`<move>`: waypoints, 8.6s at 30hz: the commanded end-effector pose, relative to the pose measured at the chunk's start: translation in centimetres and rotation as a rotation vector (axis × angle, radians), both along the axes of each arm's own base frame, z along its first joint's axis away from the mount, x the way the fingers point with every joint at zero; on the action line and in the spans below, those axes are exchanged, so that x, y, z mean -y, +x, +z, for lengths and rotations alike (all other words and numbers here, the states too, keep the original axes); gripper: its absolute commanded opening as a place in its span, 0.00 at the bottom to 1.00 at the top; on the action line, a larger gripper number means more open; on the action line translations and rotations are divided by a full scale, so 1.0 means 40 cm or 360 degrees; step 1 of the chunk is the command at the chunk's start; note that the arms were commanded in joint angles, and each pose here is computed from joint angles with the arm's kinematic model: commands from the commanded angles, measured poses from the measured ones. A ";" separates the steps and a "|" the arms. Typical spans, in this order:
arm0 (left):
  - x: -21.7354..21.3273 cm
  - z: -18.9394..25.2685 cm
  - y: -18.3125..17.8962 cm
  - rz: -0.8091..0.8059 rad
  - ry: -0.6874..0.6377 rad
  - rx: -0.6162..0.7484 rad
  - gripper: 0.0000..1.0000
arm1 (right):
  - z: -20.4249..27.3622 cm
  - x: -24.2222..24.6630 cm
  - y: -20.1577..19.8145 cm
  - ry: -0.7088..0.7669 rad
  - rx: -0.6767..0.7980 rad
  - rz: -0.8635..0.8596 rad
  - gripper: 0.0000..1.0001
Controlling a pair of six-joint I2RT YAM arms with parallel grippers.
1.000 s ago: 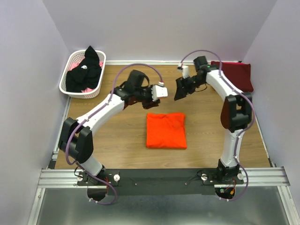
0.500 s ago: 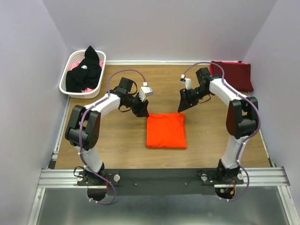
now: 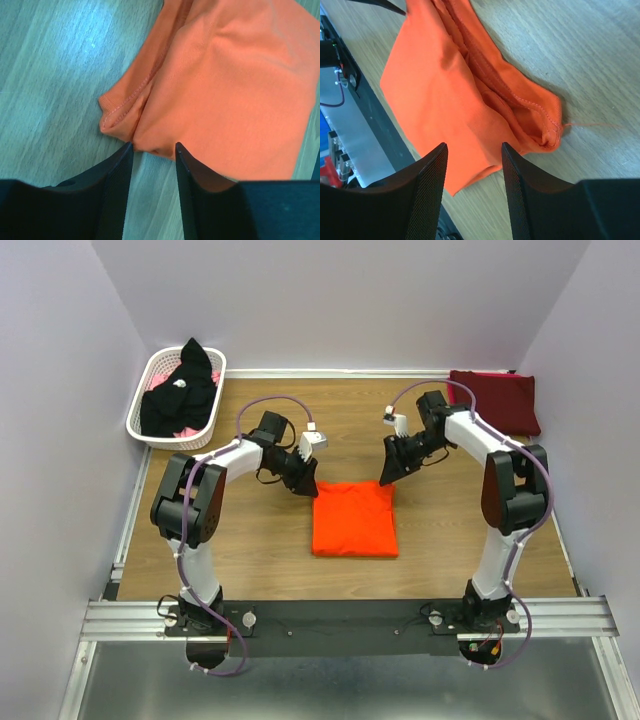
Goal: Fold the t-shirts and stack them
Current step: Smooth out wrinkles on the folded tshirt
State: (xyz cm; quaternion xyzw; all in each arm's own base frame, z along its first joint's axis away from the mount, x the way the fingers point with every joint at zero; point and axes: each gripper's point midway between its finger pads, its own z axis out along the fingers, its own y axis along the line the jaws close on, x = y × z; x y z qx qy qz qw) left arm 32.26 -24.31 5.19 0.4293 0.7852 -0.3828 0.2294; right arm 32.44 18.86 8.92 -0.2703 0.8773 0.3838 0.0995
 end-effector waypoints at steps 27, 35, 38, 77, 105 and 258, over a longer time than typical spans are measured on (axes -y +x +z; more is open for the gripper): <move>0.011 0.160 0.040 -0.0035 -0.0161 0.0240 0.00 | 0.033 0.084 0.037 -0.0173 0.0225 -0.0015 0.01; 0.033 0.104 0.123 0.0007 -0.0144 0.0251 0.00 | -0.088 0.105 0.056 -0.0285 0.0140 0.0010 0.01; 0.031 0.043 0.150 0.0048 -0.0082 0.0198 0.00 | -0.120 0.107 0.088 -0.0320 0.0141 -0.0025 0.01; 0.158 0.360 0.001 0.0064 -0.0801 0.0091 0.84 | 0.135 -0.022 0.057 0.0296 0.0045 -0.0326 0.99; 0.097 0.274 0.206 0.0457 -0.0818 -0.0263 0.94 | 0.139 -0.056 0.198 0.0419 0.0054 -0.0367 1.00; 0.341 0.304 -0.060 -0.0264 0.0177 0.1667 0.70 | 0.076 0.157 0.135 -0.0094 0.0185 -0.1007 1.00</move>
